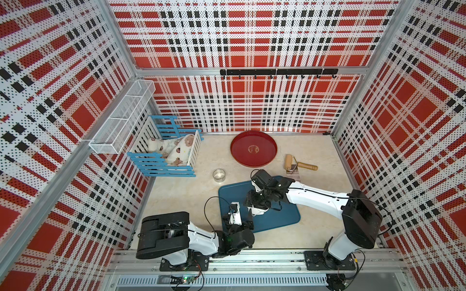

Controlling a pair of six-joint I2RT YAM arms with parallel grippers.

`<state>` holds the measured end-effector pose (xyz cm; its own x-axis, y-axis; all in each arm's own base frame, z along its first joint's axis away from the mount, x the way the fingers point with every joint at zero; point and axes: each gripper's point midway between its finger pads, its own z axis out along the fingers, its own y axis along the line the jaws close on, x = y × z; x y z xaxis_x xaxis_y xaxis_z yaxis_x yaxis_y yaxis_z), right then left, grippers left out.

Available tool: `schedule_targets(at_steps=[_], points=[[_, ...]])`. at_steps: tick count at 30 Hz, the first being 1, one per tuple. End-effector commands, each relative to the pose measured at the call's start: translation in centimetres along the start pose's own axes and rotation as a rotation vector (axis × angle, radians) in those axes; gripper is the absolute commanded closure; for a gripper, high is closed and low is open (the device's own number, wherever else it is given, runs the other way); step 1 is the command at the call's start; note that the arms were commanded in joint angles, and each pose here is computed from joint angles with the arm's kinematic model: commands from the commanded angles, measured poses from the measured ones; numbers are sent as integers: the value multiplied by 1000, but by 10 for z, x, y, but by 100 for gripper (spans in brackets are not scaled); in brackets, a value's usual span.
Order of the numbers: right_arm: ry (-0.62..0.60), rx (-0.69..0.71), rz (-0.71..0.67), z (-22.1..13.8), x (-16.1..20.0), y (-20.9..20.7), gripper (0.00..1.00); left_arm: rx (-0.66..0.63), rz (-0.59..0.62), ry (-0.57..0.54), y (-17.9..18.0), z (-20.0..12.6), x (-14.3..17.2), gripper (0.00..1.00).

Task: Roll out the dumpling wrappers from the dough
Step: Remove the dumpling wrapper from the work surface.

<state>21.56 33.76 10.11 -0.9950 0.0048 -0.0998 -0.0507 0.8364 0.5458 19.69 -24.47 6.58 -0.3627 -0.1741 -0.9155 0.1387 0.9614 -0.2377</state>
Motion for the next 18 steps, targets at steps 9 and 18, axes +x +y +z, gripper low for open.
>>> schedule_targets(at_steps=[9, 18], points=[[-7, -33, 5, -9, 1, 6, 46, 33, 6, 2, -12, 2, -3, 10], [-14, -43, 3, -12, -1, 9, 47, 62, 28, 13, -20, 3, 0, 10]])
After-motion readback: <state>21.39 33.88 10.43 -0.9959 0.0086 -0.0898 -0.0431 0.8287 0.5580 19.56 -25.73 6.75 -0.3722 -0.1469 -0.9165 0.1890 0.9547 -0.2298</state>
